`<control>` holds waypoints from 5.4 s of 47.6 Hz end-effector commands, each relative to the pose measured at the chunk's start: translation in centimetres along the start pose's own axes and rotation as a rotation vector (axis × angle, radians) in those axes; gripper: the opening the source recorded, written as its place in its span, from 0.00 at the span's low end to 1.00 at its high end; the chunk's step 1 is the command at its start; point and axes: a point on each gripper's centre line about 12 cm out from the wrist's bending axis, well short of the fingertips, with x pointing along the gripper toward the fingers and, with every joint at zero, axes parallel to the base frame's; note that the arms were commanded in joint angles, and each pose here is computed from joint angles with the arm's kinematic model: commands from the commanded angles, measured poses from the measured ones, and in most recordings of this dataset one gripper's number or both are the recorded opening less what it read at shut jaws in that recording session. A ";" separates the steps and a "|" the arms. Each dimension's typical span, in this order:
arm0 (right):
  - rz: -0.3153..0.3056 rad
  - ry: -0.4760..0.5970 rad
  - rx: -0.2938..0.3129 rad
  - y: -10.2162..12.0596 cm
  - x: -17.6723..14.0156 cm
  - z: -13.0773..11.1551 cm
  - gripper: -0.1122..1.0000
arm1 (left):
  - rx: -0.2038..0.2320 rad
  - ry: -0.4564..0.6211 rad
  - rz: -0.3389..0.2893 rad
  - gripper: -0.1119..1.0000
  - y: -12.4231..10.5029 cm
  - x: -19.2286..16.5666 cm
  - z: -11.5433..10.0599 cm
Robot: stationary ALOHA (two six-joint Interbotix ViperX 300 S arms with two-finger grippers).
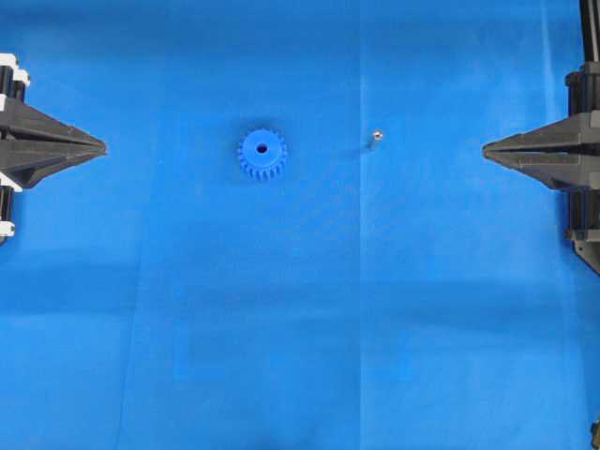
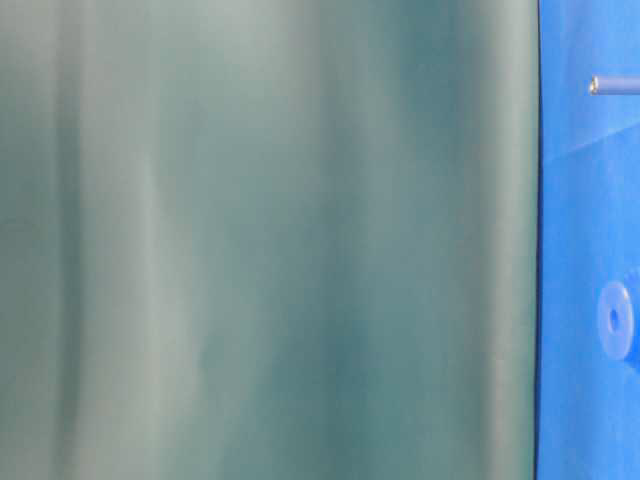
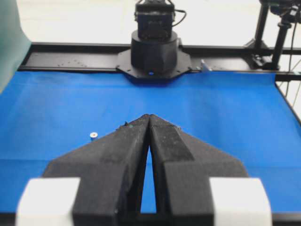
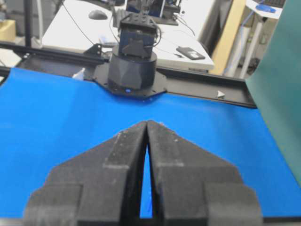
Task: Insert the shaft placed at a random location into the center hole of the small gear at another random location.
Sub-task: 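Open the right gripper and move it left over the silver shaft, then close the right gripper on the silver shaft and lift it, then carry the shaft left and align it above the blue gear's hole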
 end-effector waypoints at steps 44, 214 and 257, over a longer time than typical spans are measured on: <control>-0.295 0.306 0.083 -6.9 5.4 -11.5 0.78 | -0.030 -0.004 -0.036 0.10 -0.7 0.2 0.1; -0.203 0.432 0.118 -6.7 23.3 -13.3 0.13 | -0.066 0.027 -0.028 0.10 -0.6 -0.1 -0.7; -0.215 0.465 0.133 -6.6 23.6 -16.6 0.13 | -0.068 0.027 -0.029 0.10 -0.6 -0.1 -0.7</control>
